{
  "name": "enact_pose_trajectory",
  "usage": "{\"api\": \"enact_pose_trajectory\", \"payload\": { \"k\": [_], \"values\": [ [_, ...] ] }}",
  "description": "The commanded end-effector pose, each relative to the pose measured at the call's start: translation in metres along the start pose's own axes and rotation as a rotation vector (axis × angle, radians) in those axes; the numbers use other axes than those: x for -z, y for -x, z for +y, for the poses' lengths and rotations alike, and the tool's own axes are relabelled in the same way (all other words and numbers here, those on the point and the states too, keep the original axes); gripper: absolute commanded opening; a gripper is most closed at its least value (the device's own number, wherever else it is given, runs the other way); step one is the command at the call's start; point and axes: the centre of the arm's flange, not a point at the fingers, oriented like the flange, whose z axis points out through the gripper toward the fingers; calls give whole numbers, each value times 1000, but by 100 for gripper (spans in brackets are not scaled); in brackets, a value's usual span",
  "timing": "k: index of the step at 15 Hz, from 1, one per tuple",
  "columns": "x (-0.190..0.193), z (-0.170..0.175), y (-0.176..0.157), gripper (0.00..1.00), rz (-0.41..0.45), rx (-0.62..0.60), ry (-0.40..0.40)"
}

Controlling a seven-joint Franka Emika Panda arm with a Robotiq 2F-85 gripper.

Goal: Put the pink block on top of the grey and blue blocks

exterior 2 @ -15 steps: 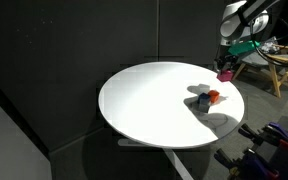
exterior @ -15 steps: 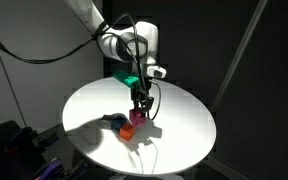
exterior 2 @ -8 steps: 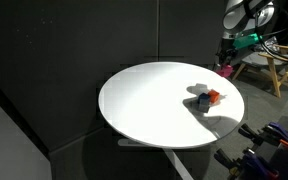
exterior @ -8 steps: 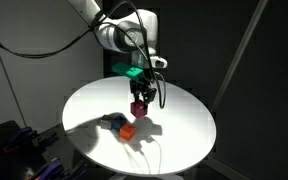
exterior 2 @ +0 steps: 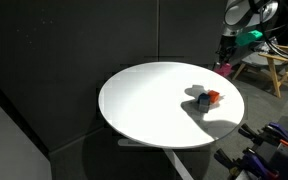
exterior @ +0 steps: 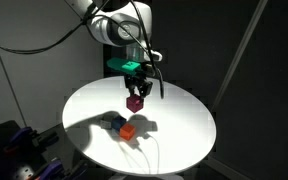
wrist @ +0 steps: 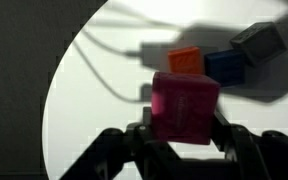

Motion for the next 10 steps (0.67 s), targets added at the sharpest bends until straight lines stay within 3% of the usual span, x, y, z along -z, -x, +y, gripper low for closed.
{"api": "enact_pose_trajectory", "payload": {
  "k": [1,10],
  "values": [
    [10,-18,11,31,16,52,4],
    [2,-61,18,31,2,142,2]
  ]
}}
